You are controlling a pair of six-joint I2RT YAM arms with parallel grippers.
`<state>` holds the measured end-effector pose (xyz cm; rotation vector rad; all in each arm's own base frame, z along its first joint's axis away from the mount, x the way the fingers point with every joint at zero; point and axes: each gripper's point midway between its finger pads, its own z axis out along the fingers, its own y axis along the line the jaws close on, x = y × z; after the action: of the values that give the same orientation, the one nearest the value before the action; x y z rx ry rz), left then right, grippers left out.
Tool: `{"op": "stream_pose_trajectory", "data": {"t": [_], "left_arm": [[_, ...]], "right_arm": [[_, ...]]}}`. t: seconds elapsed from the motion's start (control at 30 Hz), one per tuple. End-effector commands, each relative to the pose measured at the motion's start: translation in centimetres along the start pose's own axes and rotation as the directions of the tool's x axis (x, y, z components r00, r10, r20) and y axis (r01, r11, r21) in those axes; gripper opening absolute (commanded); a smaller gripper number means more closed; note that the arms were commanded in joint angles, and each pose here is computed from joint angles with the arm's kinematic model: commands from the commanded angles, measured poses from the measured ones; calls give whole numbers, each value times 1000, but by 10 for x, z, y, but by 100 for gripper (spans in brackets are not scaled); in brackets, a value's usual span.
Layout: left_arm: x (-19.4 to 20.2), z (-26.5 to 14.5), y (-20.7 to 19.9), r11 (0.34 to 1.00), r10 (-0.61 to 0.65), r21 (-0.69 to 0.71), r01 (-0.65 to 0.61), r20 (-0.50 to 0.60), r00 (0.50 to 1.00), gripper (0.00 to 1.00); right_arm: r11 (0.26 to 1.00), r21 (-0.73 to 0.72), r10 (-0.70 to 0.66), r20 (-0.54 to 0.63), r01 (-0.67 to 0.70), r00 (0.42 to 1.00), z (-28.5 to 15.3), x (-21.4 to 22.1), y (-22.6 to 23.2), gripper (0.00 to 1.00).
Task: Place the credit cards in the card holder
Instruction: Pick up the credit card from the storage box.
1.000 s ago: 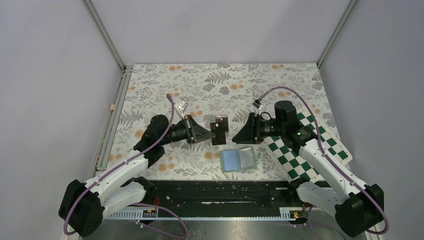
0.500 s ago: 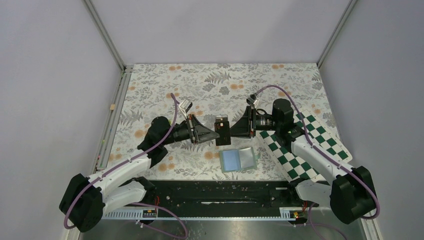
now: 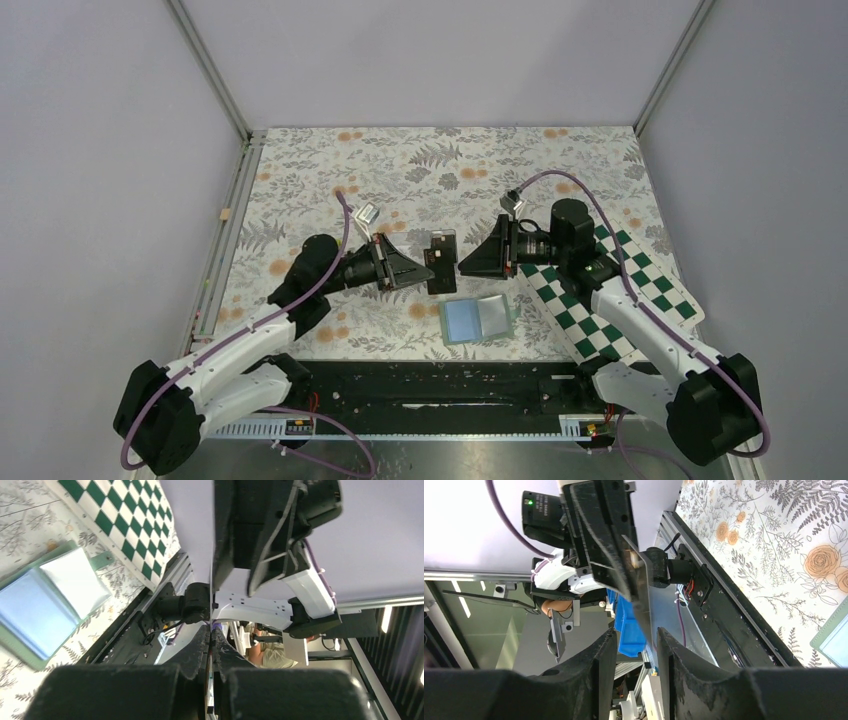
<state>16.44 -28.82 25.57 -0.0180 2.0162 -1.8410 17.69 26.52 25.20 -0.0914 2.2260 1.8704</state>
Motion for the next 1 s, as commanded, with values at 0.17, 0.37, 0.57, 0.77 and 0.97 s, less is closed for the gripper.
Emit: {"op": "stream_pose_trajectory", "data": {"t": [0.17, 0.37, 0.57, 0.77, 0.97], "left_arm": [[-8, 1, -12, 998, 59, -2, -59, 20, 998, 0], [-8, 2, -21, 998, 56, 37, -56, 8, 998, 0], [-6, 4, -21, 997, 29, 70, -29, -1, 1000, 0], [-4, 6, -17, 998, 23, 67, -22, -12, 1000, 0], [-3, 7, -15, 998, 15, 65, -13, -27, 1000, 0]], "right_arm": [[998, -40, -59, -26, 58, 998, -2, -3, 21, 42], [999, -34, -20, -63, 18, 998, 4, 0, 9, 42], [998, -67, -14, -100, 7, 995, 13, 3, 12, 40], [996, -90, -3, -128, -9, 992, 18, 5, 16, 27], [995, -97, 0, -158, -16, 988, 22, 9, 14, 22]]}}
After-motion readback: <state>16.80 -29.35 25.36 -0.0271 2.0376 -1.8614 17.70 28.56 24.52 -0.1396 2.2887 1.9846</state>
